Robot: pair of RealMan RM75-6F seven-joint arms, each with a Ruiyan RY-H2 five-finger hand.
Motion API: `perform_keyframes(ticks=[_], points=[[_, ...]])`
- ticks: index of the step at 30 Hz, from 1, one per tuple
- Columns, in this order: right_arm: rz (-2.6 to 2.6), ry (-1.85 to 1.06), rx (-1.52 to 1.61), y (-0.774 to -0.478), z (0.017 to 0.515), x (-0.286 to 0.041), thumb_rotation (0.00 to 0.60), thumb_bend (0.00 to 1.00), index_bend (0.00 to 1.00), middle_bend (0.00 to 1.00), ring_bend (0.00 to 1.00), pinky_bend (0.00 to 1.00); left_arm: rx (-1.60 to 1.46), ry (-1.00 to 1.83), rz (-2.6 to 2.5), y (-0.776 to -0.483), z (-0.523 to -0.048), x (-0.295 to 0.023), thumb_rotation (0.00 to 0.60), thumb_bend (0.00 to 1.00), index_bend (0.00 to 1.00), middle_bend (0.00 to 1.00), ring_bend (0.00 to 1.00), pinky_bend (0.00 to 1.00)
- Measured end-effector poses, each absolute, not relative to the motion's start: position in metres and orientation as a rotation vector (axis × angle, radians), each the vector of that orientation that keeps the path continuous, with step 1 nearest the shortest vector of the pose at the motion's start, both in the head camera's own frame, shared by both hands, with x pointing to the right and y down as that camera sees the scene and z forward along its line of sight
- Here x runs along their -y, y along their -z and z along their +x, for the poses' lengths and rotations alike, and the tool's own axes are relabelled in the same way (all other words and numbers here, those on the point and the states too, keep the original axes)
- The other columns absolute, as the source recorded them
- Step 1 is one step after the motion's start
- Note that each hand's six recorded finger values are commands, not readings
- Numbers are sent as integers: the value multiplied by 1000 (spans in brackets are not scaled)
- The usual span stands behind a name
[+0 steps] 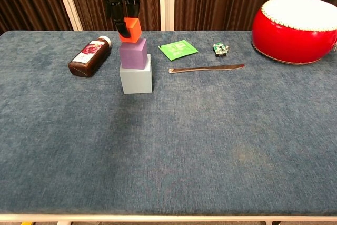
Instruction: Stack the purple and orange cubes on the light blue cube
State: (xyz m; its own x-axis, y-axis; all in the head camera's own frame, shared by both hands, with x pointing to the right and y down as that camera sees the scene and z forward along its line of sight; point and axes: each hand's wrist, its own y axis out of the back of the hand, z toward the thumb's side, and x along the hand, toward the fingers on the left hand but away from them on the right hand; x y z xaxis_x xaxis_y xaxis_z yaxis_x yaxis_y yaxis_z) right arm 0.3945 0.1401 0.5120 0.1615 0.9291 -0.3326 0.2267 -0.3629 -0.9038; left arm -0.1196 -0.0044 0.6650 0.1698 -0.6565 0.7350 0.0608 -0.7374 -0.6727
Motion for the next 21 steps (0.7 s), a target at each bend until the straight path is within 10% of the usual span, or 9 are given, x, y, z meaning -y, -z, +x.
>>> perform_keyframes(ticks=[21], points=[[-1720, -1241, 1126, -510, 398, -138, 600, 215, 0, 2, 0, 0, -569, 1660, -1879, -676, -118, 5, 600, 239, 555, 428, 353, 421]])
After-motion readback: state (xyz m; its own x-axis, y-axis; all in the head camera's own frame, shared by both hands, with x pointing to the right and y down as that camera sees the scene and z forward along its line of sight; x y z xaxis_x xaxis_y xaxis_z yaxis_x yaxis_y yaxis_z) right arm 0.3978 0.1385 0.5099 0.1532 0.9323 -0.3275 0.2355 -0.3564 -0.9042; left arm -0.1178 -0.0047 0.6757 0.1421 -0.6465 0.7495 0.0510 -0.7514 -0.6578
